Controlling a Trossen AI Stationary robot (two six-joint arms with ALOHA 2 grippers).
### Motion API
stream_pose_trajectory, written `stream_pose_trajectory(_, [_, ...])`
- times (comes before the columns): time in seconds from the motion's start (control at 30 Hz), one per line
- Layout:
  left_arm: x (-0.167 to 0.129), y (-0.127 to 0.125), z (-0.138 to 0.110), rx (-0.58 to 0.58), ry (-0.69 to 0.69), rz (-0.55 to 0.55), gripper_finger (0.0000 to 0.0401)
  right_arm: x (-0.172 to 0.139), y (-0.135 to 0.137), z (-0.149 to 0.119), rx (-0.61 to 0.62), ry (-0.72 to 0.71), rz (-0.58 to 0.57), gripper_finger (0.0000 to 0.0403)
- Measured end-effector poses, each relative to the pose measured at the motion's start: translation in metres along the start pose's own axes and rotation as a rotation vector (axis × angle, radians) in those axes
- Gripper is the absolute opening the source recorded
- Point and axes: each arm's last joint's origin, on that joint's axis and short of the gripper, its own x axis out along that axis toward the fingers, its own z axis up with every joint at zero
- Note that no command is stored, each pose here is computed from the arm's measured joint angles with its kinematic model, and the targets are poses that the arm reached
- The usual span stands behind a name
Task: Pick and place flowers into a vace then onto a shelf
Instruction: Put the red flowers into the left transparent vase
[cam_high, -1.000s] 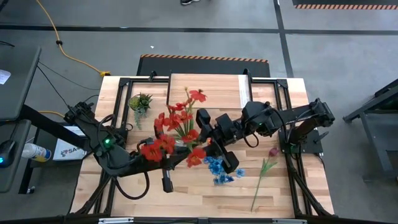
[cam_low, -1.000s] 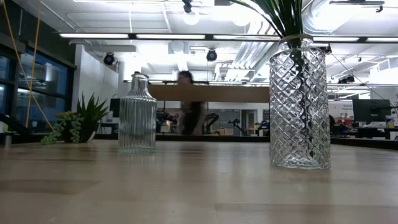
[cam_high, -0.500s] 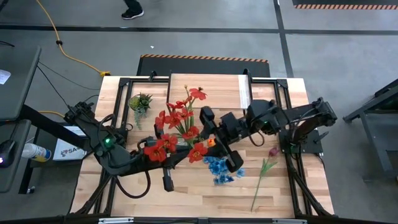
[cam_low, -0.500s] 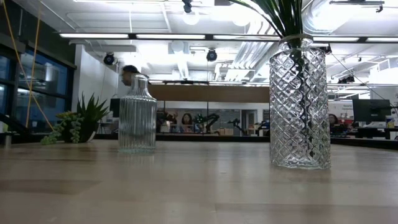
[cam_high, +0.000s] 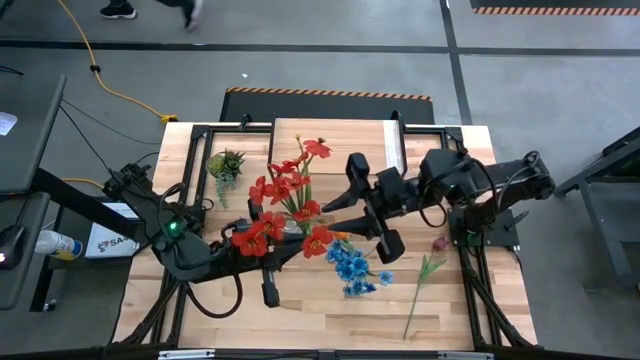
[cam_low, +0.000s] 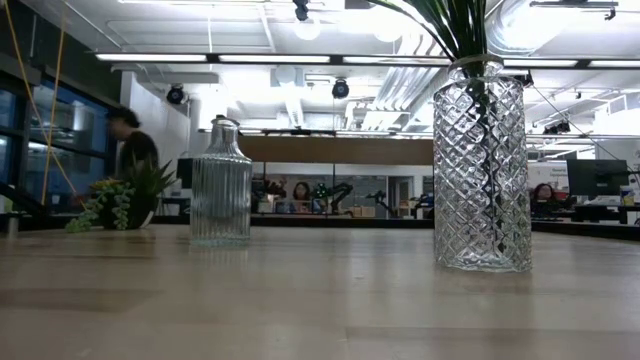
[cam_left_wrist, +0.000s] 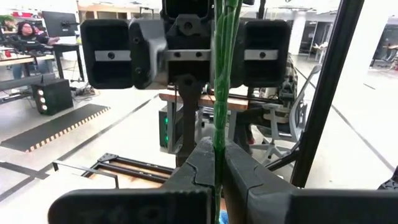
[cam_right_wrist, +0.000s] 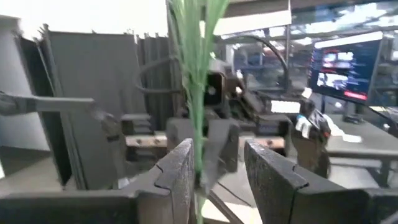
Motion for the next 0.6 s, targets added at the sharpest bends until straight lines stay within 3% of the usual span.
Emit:
stream_pose_trajectory(0.07, [0.0,-0.001,0.0,-0.001,0.003,-0.026,0.0041,-0.003,0.0,0.0,0.001,0.026,-0.003,0.0134])
stream_pose_trajectory(0.23, [-0.006,-0.01,-0.002,-0.016,0.033,-0.206,0.0041,-0.013,0.001,-0.003,0.041,0.126,-0.01,0.0134])
stream_pose_trajectory(0.4, [-0.026,-0.024,-0.01,-0.007,0.092,-0.28,0.0041,-0.029,0.002,-0.003,0.06,0.233,-0.026,0.0134])
stream_pose_trajectory(0.6, [-0.05,-0.043,-0.009,0.024,0.058,-0.435,0.0041,-0.045,0.003,0.006,0.031,0.242,-0.056,0.0134])
